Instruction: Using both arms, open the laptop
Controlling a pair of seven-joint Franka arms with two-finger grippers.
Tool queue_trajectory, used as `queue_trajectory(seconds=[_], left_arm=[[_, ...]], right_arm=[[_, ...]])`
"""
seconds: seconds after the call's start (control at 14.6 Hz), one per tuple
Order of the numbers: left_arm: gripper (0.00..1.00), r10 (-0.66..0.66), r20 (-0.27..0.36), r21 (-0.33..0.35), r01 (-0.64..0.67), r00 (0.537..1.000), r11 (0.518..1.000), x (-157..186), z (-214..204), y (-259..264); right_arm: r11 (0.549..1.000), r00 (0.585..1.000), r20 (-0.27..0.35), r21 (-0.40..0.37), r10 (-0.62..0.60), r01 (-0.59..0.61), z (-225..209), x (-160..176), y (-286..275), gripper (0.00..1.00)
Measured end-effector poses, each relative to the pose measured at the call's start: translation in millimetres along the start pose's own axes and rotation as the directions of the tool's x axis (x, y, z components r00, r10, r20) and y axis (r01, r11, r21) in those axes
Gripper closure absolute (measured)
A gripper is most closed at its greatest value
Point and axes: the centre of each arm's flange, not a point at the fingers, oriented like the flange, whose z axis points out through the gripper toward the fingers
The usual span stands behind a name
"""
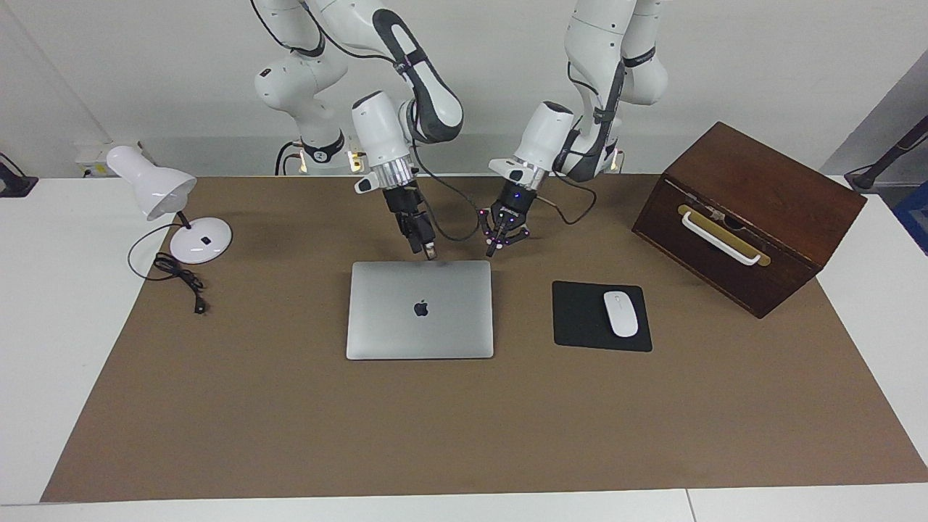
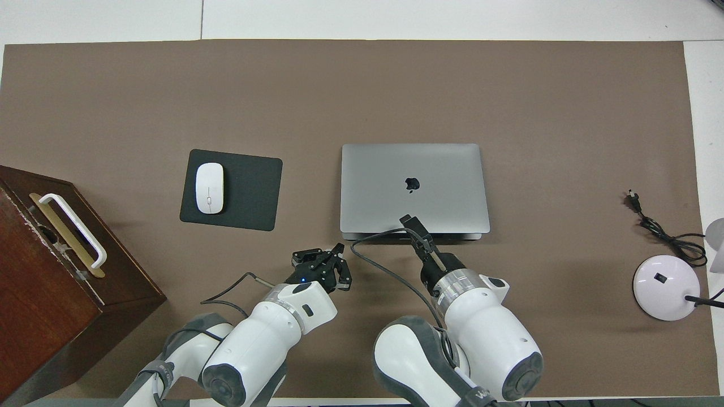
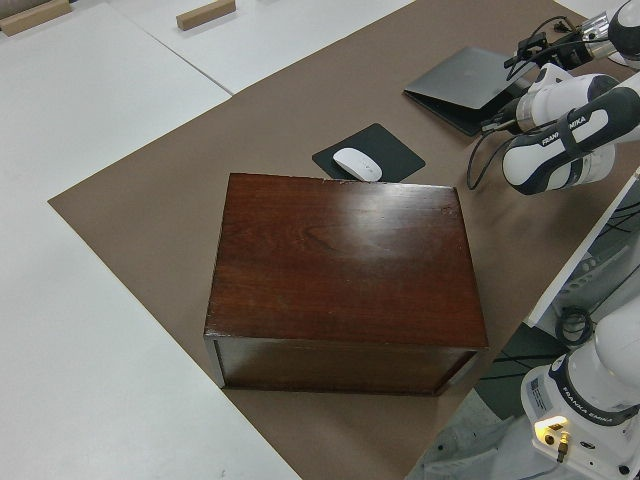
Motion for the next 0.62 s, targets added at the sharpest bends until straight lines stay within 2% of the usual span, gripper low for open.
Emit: queue_trajectory(seconds=[0.62], left_arm=[[0.99,-0.016,-0.006,-0.005,0.016,1.000,1.000,13.0,17.9,0.7]], right_arm=[[1.000,1.000,-0.001,-0.001,-0.007,0.007,0.4,0.4,0.2,0.00]])
